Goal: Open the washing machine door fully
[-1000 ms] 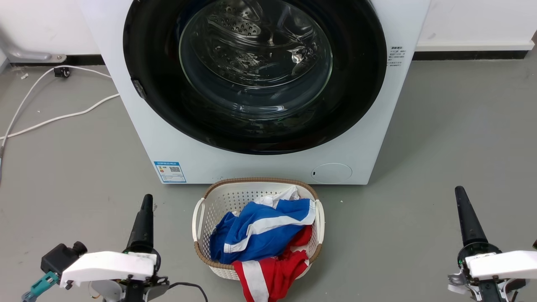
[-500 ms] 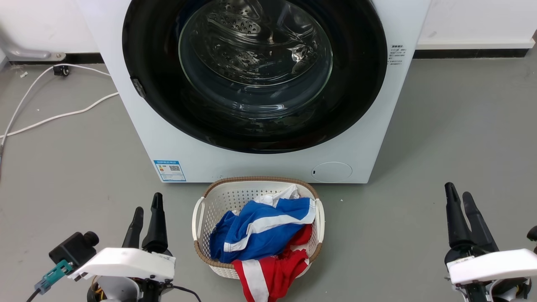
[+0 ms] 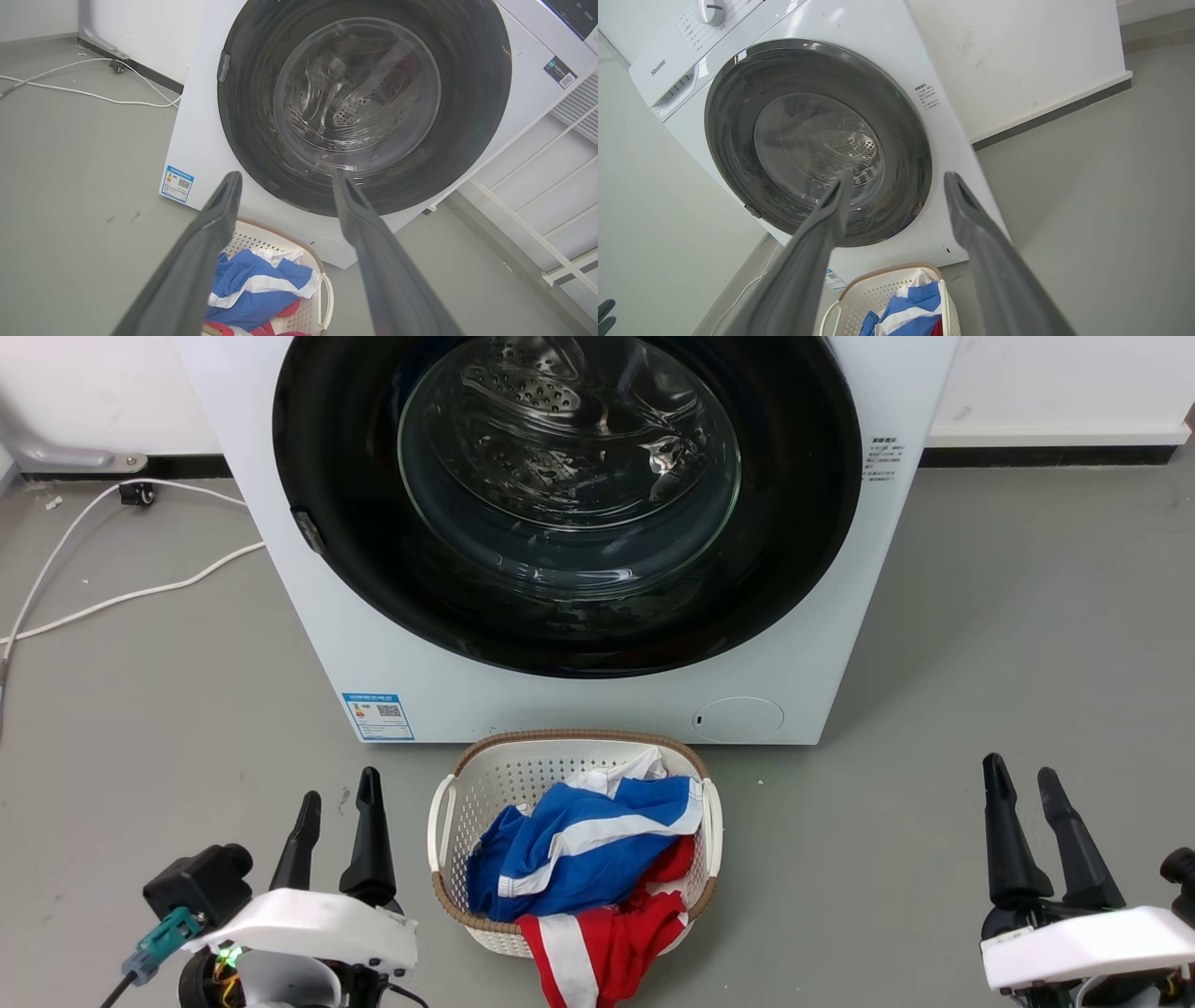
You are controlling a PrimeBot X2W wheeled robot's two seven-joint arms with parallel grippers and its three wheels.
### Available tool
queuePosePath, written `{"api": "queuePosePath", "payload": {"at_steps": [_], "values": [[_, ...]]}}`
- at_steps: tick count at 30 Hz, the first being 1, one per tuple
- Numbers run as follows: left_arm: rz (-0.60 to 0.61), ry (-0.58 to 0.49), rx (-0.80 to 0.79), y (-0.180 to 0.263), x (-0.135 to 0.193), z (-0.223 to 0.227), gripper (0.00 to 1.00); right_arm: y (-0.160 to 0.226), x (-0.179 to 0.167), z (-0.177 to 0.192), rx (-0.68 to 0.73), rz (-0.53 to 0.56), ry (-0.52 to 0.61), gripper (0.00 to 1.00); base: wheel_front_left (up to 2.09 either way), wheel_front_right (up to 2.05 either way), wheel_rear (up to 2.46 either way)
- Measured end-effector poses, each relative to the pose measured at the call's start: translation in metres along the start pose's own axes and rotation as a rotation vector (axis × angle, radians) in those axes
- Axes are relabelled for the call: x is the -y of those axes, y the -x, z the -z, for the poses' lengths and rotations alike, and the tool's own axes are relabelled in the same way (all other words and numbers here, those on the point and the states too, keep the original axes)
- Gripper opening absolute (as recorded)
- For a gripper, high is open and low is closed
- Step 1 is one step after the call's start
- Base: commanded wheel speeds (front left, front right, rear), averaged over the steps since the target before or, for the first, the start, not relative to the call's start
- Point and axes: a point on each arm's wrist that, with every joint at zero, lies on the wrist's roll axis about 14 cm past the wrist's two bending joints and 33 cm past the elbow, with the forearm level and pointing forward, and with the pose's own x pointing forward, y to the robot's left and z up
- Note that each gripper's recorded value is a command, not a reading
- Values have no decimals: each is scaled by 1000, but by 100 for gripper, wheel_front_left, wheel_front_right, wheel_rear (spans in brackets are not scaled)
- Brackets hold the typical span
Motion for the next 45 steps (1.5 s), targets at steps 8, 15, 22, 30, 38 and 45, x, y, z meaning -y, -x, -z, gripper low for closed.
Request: {"api": "queuePosePath", "payload": {"at_steps": [8, 15, 22, 30, 38, 45], "values": [[13, -81, 18, 3, 4, 0, 100, 3, -2, -3, 15, -10, 80, 100, 0, 0, 0], [31, -142, 42, 6, 8, -3, 100, 6, -3, -5, 27, -19, 139, 100, 0, 0, 0], [52, -196, 59, 9, 12, -3, 100, 9, -4, -6, 37, -26, 194, 100, 0, 0, 0], [70, -248, 71, 13, 15, 0, 100, 12, -8, -10, 57, -40, 242, 100, 0, 0, 0], [79, -298, 87, 15, 16, 1, 100, 15, -10, -7, 55, -54, 296, 100, 0, 0, 0], [84, -337, 102, 17, 16, 1, 100, 18, -12, -5, 49, -65, 349, 100, 0, 0, 0]]}}
